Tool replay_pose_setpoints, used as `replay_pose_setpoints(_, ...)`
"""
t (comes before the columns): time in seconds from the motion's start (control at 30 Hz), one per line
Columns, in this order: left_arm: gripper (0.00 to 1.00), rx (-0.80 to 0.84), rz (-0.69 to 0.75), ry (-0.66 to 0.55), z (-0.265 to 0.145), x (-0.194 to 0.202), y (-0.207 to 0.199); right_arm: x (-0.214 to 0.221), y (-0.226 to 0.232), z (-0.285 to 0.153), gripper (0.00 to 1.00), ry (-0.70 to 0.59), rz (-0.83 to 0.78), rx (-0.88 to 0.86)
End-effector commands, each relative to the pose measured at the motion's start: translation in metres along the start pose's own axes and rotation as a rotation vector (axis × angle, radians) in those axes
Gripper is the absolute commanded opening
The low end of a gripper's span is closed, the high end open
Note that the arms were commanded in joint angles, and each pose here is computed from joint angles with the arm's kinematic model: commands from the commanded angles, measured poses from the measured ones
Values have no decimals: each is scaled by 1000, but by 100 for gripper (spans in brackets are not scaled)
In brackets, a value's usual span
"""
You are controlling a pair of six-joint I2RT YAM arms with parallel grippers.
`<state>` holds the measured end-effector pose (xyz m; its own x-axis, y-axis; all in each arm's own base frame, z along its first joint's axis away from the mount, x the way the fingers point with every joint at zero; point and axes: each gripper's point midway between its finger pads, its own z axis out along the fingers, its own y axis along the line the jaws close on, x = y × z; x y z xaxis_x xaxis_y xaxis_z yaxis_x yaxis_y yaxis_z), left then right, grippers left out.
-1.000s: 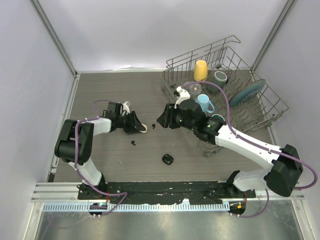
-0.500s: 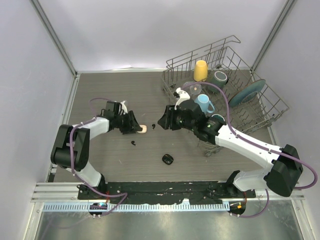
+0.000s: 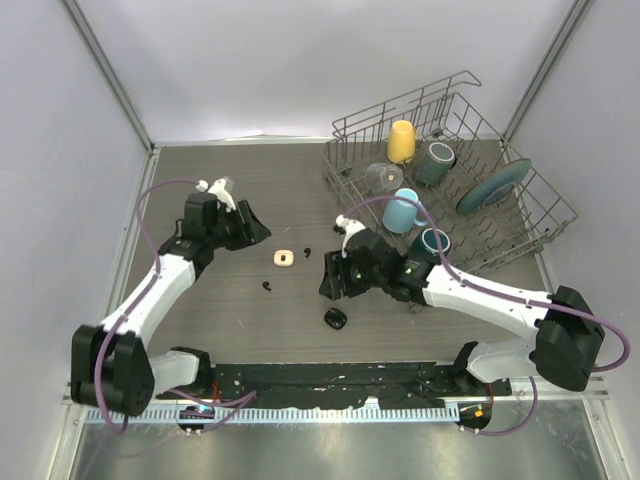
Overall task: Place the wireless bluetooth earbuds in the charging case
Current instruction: Place the charging case at the center of the board, then pick up the charging case at the center of the board.
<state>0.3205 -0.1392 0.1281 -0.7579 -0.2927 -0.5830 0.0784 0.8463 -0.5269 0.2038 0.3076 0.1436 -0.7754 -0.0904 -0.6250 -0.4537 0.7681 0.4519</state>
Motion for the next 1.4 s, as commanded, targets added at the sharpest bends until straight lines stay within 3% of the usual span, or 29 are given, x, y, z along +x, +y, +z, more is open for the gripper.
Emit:
replay_pose_setpoints(0.0, 55, 99, 9, -325, -43, -65, -37, 37, 8, -9, 58, 72, -101, -11)
replay_pose_setpoints(0.1, 77, 174, 17, -490, -74, -91, -58, 51, 3, -9, 61, 52, -174, 47)
replay_pose_setpoints(0.2, 92, 183, 14, -556, -93, -98, -63, 60, -9, -4, 63, 51, -197, 95)
replay_pose_setpoints(0.27, 100, 178, -27, -536, -96, -90, -61, 62, -13, 0, 64, 40, -200, 104)
replay_pose_setpoints(0.4, 100, 258, -151, -517, -96, -66, -60, 69, -21, 4, 65, 27, -213, 114)
replay_pose_setpoints(0.53, 100, 270, -190, -519, -100, -38, -48, 69, -23, 13, 66, 21, -264, 112)
replay_pose_setpoints(0.67, 100, 226, -145, -427, -101, -14, -42, 73, -27, 22, 66, 42, -338, 117)
replay_pose_setpoints(0.97, 100, 212, -122, -415, -108, -5, -38, 85, -28, 31, 66, 82, -466, 93)
replay_pose_setpoints(1.37, 100, 102, -200, -401, -104, -1, -19, 101, -38, 44, 64, 119, -545, 103)
